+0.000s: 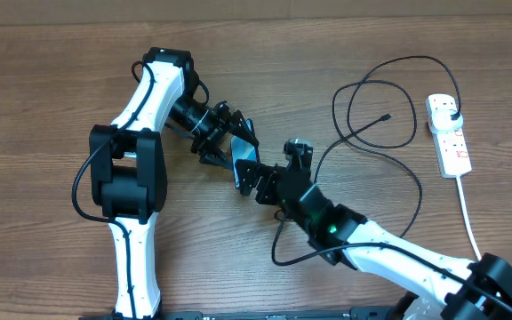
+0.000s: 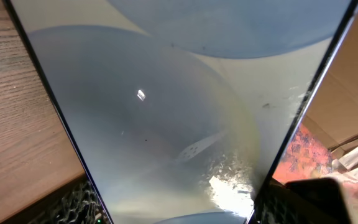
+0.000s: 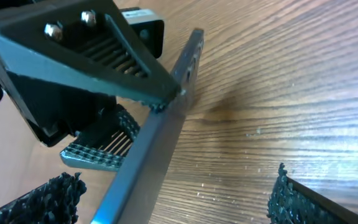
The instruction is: Plug charger to phone and switch on socket
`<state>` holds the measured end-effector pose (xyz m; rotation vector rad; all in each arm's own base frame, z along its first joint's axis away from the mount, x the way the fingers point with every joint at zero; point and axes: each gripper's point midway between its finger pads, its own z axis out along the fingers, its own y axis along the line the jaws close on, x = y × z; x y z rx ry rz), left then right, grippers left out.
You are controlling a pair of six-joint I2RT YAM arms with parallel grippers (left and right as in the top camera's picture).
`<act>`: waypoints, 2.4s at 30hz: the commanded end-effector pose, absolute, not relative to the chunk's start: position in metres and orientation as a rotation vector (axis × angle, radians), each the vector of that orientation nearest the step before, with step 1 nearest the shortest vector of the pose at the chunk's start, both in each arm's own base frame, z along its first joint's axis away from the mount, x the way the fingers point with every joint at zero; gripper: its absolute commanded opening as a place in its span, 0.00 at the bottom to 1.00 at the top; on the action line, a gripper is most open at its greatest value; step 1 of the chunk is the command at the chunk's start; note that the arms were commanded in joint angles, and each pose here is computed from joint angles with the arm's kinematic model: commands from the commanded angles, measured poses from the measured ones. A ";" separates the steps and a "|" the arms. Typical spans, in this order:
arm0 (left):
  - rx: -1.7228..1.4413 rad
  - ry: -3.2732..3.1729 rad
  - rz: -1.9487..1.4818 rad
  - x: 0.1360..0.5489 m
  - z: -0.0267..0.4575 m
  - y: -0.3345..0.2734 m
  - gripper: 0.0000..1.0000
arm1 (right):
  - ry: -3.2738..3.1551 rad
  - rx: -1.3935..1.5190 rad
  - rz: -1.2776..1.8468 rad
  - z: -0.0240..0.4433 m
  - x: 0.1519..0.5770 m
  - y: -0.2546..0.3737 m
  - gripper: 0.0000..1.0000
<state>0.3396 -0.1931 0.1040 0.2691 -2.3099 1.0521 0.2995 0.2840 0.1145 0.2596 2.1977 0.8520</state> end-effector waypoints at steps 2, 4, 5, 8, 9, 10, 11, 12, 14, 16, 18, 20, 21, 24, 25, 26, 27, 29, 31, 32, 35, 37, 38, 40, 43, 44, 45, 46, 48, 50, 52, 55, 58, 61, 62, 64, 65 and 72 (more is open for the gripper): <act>0.238 -2.304 1.119 0.344 0.113 -0.202 0.67 | 2.071 0.373 0.786 0.130 0.306 0.286 1.00; 0.238 -2.304 1.119 0.344 0.113 -0.202 0.67 | 2.047 0.386 0.766 0.131 0.307 0.284 0.99; 0.238 -2.304 1.119 0.344 0.113 -0.202 0.67 | 2.042 0.388 0.772 0.131 0.308 0.285 1.00; 0.238 -2.304 1.119 0.344 0.113 -0.202 0.67 | 2.025 0.391 0.791 0.133 0.310 0.289 1.00; 0.237 -2.304 1.119 0.344 0.113 -0.202 0.67 | 2.014 0.393 0.802 0.135 0.311 0.290 0.99; 0.237 -2.304 1.119 0.344 0.113 -0.202 0.67 | 1.990 0.398 0.823 0.137 0.314 0.293 0.92; 0.237 -2.304 1.119 0.344 0.113 -0.202 0.67 | 1.986 0.399 0.827 0.137 0.315 0.295 0.90; 0.237 -2.304 1.119 0.344 0.113 -0.202 0.67 | 1.982 0.401 0.833 0.136 0.316 0.296 0.88; 0.237 -2.304 1.119 0.344 0.113 -0.202 0.67 | 1.988 0.399 0.827 0.131 0.317 0.297 0.88; 0.231 -2.306 1.122 0.344 0.113 -0.202 0.67 | 1.994 0.397 0.821 0.128 0.317 0.298 0.86; 0.225 -2.308 1.124 0.344 0.113 -0.202 0.67 | 1.993 0.397 0.823 0.128 0.318 0.298 0.84; 0.225 -2.308 1.124 0.344 0.113 -0.202 0.67 | 1.990 0.397 0.829 0.130 0.318 0.300 0.82; 0.225 -2.308 1.124 0.344 0.113 -0.202 0.67 | 1.989 0.397 0.830 0.131 0.319 0.300 0.80; 0.225 -2.308 1.124 0.344 0.113 -0.202 0.67 | 1.983 0.398 0.836 0.132 0.320 0.302 0.76; 0.225 -2.308 1.124 0.344 0.113 -0.202 0.67 | 1.983 0.397 0.835 0.132 0.321 0.303 0.75; 0.225 -2.308 1.124 0.344 0.113 -0.202 0.67 | 1.986 0.392 0.830 0.130 0.322 0.305 0.73; 0.225 -2.308 1.124 0.344 0.113 -0.202 0.67 | 1.988 0.389 0.826 0.129 0.323 0.307 0.73; 0.225 -2.308 1.124 0.344 0.113 -0.202 0.67 | 2.001 0.378 0.820 0.124 0.326 0.313 0.73; 0.225 -2.308 1.124 0.344 0.113 -0.202 0.67 | 2.012 0.372 0.812 0.120 0.329 0.316 0.72; 0.225 -2.308 1.124 0.344 0.113 -0.202 0.67 | 2.013 0.371 0.811 0.119 0.329 0.317 0.70; 0.225 -2.308 1.124 0.344 0.113 -0.202 0.67 | 2.024 0.369 0.799 0.116 0.329 0.317 0.63; 0.225 -2.308 1.124 0.344 0.113 -0.202 0.67 | 2.026 0.368 0.798 0.116 0.329 0.317 0.56; 0.225 -2.308 1.124 0.344 0.113 -0.202 0.67 | 2.027 0.368 0.799 0.116 0.329 0.317 0.52; 0.224 -2.309 1.124 0.344 0.113 -0.202 0.66 | 2.035 0.358 0.815 0.116 0.327 0.320 0.46; 0.224 -2.309 1.124 0.344 0.113 -0.202 0.67 | 2.043 0.349 0.827 0.115 0.326 0.322 0.40; 0.224 -2.309 1.124 0.344 0.113 -0.202 0.67 | 2.048 0.343 0.833 0.115 0.325 0.323 0.37; 0.224 -2.309 1.124 0.344 0.113 -0.202 0.67 | 2.050 0.341 0.835 0.114 0.325 0.324 0.34; 0.223 -2.310 1.124 0.344 0.113 -0.202 0.67 | 2.053 0.339 0.838 0.114 0.324 0.324 0.30; 0.215 -2.312 1.127 0.344 0.113 -0.202 0.67 | 2.058 0.336 0.837 0.113 0.324 0.324 0.25; 0.215 -2.314 1.124 0.344 0.113 -0.201 0.67 | 2.065 0.335 0.830 0.111 0.323 0.323 0.21; 0.214 -2.314 1.123 0.344 0.113 -0.201 0.67 | 2.075 0.334 0.819 0.109 0.323 0.322 0.19; 0.211 -2.320 1.120 0.344 0.112 -0.201 0.70 | 2.079 0.333 0.815 0.108 0.322 0.322 0.16; 0.187 -2.361 1.070 0.344 0.104 -0.196 0.78 | 2.074 0.335 0.818 0.110 0.323 0.321 0.07; 0.171 -2.403 1.009 0.345 0.096 -0.188 0.80 | 2.072 0.344 0.813 0.111 0.325 0.318 0.04; 0.173 -2.402 1.010 0.345 0.096 -0.187 0.83 | 2.074 0.346 0.808 0.110 0.326 0.317 0.04; 0.187 -2.405 1.021 0.348 0.098 -0.184 0.97 | 2.084 0.355 0.787 0.107 0.328 0.312 0.04; 0.190 -2.413 1.027 0.351 0.098 -0.181 1.00 | 2.086 0.360 0.782 0.106 0.330 0.310 0.04; 0.080 -2.592 1.130 0.382 0.143 -0.160 1.00 | 2.130 0.432 0.719 0.102 0.345 0.277 0.04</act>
